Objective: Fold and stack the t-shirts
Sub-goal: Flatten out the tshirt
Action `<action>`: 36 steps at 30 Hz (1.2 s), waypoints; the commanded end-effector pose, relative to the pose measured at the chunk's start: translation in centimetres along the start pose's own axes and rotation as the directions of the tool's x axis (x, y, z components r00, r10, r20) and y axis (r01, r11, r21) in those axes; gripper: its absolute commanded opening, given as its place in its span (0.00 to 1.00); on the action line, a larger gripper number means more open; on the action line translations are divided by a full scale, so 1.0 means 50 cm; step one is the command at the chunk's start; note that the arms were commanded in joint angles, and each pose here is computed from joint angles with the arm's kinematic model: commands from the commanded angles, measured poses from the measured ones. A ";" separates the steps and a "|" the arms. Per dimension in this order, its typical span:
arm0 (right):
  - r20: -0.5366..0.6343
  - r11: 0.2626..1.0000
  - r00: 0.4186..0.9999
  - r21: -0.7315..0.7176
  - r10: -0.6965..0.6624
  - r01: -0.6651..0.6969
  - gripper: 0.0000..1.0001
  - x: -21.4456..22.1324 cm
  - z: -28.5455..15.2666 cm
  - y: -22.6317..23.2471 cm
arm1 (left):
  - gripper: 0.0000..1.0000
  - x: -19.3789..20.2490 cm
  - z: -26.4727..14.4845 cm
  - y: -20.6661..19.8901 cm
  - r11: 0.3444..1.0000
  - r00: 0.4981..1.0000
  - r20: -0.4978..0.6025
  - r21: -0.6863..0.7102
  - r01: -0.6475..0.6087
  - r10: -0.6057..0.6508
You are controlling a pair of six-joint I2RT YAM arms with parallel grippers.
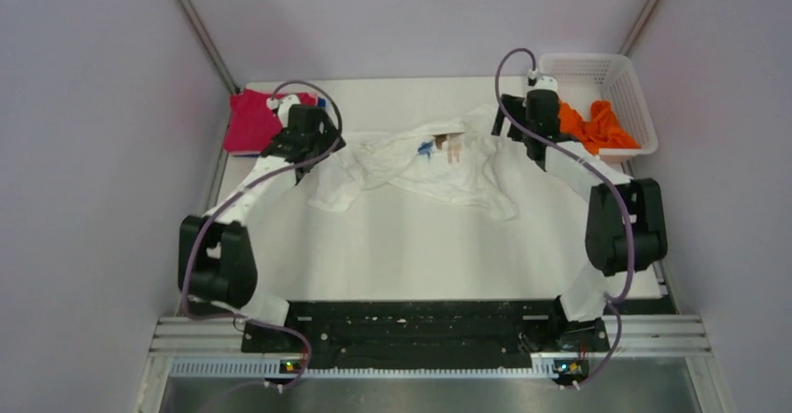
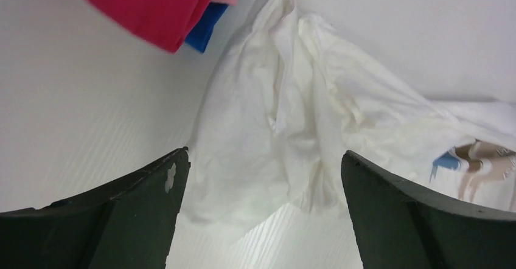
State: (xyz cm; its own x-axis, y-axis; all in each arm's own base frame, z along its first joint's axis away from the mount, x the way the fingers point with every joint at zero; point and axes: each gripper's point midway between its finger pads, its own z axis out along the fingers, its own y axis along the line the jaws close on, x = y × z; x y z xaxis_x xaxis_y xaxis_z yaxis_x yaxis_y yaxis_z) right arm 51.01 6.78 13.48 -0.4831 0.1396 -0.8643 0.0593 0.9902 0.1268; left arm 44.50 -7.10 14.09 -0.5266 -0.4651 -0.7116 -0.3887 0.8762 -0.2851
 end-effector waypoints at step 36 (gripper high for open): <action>-0.007 0.936 0.939 0.084 0.345 -0.343 0.97 0.193 -0.320 -0.056 | 0.32 0.216 0.022 0.185 0.991 0.938 -0.323 -0.086 0.103 -0.126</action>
State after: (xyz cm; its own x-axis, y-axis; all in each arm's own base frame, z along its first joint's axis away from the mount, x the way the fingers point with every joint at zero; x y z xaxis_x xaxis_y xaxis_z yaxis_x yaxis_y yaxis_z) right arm 31.25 5.53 10.42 -0.4867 0.4735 -0.7341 0.2970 0.8800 0.3707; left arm 36.23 -2.43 2.76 -0.6400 -0.6097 -0.4677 -0.5607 0.7867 -0.2582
